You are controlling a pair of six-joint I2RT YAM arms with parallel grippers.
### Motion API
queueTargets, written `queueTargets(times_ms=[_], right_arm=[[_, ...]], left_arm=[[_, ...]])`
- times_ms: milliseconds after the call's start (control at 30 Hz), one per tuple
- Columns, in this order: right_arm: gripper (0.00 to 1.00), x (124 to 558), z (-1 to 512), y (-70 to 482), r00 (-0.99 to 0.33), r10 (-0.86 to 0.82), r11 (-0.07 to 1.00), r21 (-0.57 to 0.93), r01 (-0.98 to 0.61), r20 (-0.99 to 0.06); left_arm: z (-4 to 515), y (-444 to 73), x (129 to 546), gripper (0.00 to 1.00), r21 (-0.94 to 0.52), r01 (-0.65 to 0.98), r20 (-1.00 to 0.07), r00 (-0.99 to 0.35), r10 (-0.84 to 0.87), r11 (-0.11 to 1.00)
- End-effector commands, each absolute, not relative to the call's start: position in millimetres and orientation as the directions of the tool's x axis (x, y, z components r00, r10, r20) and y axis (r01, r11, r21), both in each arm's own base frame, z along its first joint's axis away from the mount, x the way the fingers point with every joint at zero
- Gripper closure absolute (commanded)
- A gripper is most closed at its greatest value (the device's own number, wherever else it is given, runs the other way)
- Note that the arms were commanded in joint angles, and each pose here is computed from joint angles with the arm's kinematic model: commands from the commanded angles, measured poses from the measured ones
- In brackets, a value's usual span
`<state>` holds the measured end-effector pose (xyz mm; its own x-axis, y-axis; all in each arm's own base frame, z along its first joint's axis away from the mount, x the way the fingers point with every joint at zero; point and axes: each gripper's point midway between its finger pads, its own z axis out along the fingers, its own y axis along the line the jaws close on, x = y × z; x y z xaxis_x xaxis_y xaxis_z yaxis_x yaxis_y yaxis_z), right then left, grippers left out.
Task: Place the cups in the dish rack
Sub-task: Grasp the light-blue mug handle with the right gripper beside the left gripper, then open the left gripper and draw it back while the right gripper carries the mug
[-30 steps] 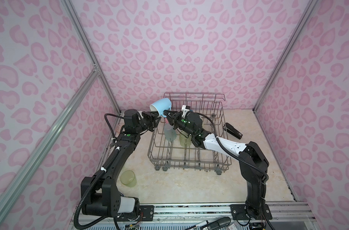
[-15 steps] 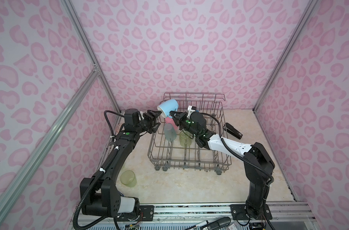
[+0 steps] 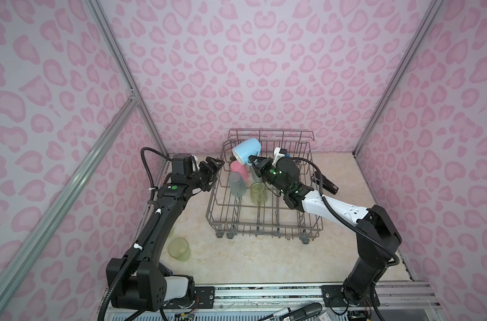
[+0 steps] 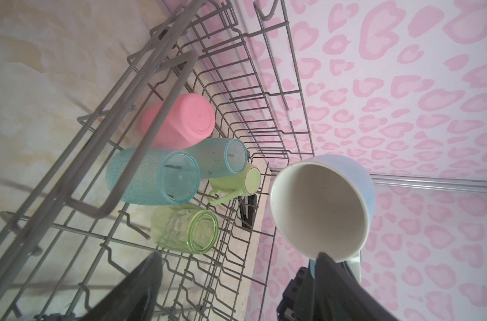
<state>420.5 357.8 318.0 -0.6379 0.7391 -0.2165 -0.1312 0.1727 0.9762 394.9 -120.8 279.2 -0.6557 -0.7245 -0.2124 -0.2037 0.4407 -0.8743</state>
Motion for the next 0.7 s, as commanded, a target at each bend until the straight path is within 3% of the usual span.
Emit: queueTargets(times_ms=[0, 400, 667], right_arm=[[1.0, 416.7, 336.2, 341.0, -0.57, 0.752, 0.251, 0.944, -0.216, -0.33], [1.0, 394.2, 339.1, 270.2, -0.392, 0.622, 0.667, 0.721, -0.189, -0.678], [1.0, 384.2, 324.5, 220.9, -0.305, 0.51, 0.821, 0.561, -0.106, -0.804]], left_arm=[[270.7, -115.9, 391.1, 0.12, -0.837, -0.178, -0.286, -0.663, -0.692, 0.517], [248.9, -121.3, 385.2, 0.14, -0.805, -0.145, -0.319, -0.712, -0.626, 0.575], [260.4, -151.5, 381.5, 0.15, -0.792, -0.008, -0.39, -0.763, -0.516, 0.611]])
